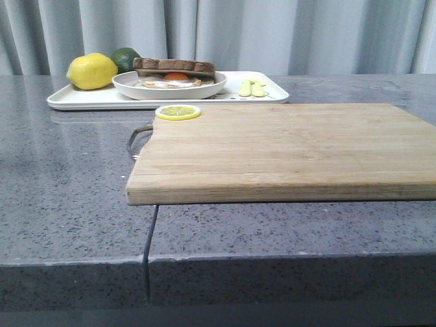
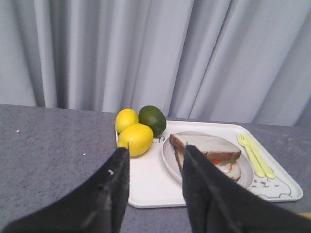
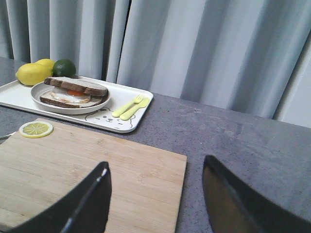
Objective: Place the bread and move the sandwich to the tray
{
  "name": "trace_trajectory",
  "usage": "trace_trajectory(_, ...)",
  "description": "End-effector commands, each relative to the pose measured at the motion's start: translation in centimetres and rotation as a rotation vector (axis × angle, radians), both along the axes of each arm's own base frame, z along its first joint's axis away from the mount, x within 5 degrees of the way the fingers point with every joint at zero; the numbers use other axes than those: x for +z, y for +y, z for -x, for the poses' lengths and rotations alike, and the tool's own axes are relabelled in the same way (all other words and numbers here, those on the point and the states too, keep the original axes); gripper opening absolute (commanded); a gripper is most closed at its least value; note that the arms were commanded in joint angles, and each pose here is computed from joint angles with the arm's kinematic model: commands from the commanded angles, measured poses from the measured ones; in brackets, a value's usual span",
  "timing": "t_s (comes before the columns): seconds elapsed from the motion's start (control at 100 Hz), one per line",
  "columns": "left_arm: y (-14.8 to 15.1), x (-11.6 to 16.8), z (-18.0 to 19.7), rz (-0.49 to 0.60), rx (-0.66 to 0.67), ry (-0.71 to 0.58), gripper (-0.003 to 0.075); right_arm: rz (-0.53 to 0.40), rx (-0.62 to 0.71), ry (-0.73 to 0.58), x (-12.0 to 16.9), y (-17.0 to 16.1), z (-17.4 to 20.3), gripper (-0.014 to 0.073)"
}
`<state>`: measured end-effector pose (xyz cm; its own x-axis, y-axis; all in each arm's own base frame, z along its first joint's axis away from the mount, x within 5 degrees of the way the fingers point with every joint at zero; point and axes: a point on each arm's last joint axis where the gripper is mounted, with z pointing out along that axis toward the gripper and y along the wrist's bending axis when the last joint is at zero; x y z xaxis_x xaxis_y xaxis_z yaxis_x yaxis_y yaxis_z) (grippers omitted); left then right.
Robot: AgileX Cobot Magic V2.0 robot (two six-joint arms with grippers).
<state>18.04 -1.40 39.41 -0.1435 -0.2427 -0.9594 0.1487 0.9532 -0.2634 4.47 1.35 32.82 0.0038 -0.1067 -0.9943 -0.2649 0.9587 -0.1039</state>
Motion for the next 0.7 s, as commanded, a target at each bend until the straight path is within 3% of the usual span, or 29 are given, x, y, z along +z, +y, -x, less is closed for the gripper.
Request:
trace_trajectory(0.0,0.6,-0.4,2.5,-0.019,0.072,-0.092,0.0243,-0.003,-0.014,-0.073,1.3,-0.1,0.2,0.0418)
trace_trajectory(0.21,0.7,-5.1,7.4,-0.030,0.098,-0.124,0.0243,0.032,-0.029,-0.099,0.9,-0.7,1.8,0.0308)
trace_trajectory(0.39,0.5,-8.4,11.0,-0.021,0.091,-0.186,0.0243,0.027,-0.035,-0.154,-0.1,-1.2,4.0,0.0302)
trace_trajectory(0.69,-0.4,-10.5,14.8,-0.047,0.000,-0.282,0.0243,0.064,-0.030,-0.006,-2.8,-1.1,3.4,0.0302)
